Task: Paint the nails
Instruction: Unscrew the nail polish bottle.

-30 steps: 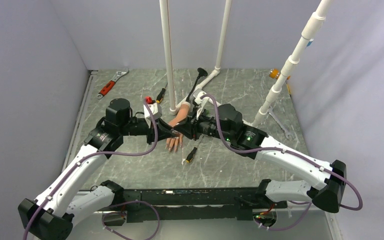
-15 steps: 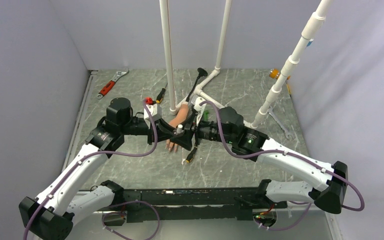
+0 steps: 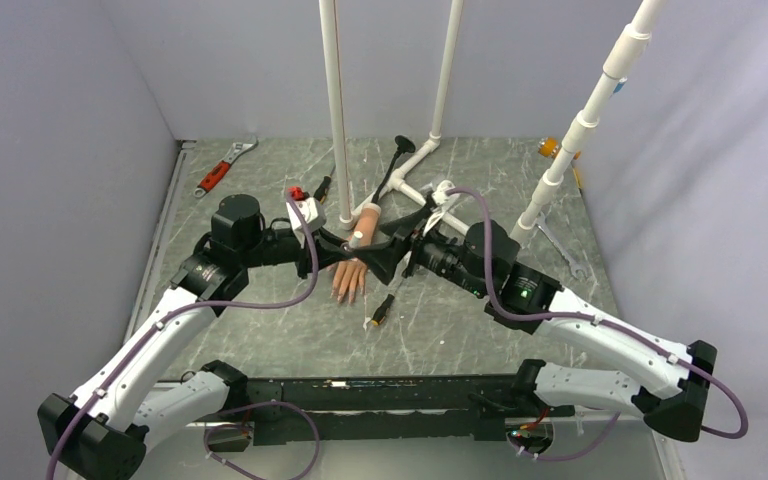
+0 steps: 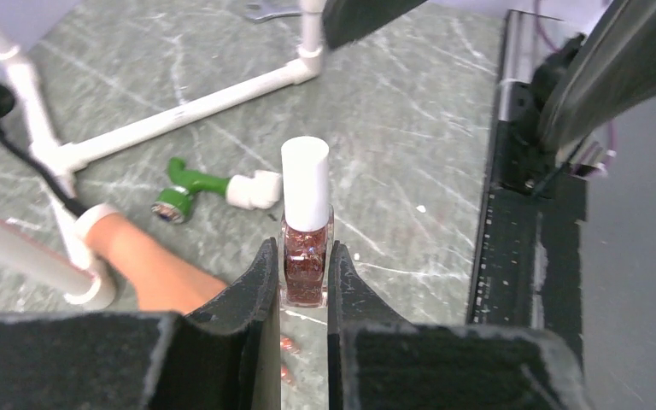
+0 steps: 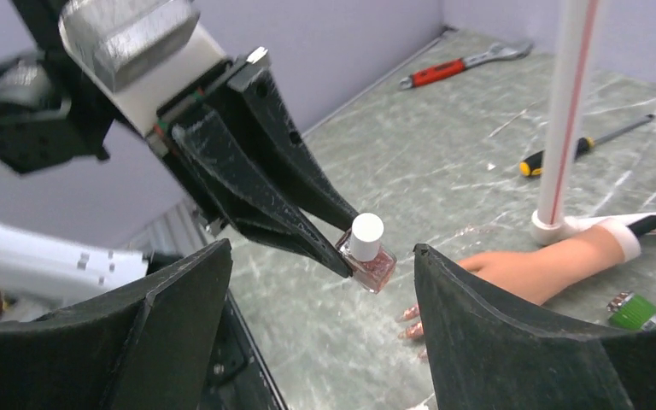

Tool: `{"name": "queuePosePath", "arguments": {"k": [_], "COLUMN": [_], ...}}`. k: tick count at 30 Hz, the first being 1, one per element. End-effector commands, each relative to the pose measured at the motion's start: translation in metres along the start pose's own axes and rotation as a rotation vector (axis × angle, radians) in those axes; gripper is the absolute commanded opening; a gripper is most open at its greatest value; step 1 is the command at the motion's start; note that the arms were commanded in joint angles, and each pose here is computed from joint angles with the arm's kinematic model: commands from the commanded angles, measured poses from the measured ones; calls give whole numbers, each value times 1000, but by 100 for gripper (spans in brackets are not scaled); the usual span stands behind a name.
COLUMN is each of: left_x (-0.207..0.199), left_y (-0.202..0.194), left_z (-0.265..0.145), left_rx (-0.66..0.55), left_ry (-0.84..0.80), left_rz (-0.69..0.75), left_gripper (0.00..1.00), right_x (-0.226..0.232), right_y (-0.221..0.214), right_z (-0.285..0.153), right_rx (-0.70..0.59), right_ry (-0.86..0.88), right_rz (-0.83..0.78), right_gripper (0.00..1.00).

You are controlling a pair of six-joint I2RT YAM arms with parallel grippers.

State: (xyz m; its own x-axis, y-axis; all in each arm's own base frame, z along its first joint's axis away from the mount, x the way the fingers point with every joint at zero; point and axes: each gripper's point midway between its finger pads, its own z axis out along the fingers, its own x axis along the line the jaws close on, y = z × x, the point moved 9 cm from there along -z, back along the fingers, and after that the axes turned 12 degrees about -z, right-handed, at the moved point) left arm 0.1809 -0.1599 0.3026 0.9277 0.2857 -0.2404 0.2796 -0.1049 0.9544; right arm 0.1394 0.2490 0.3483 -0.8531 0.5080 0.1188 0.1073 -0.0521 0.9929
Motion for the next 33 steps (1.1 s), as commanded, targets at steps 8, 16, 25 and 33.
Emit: {"name": "queuePosePath", "arguments": {"k": [8,16,25,33], "left_x": [11,13,11,10], "left_y": [17,17,18,18], "left_z": [-8,-7,-9,-9], "left_rx": [-72,-68,-77,-79], "left_ry": [205,216,217,218], "left_rz": [26,18,25,27], "left_gripper": [0,0,0,0], "right_x": [-5,3,-1,-1], "right_y": [11,8,8,3], "right_z": [32,55,61,70], "right_rx": [-29,-23,-41,-13], "right_ry": [-284,-311,-372,-381], "right_rz": [149,168,167,155], "right_gripper": [72,67,52,51]}}
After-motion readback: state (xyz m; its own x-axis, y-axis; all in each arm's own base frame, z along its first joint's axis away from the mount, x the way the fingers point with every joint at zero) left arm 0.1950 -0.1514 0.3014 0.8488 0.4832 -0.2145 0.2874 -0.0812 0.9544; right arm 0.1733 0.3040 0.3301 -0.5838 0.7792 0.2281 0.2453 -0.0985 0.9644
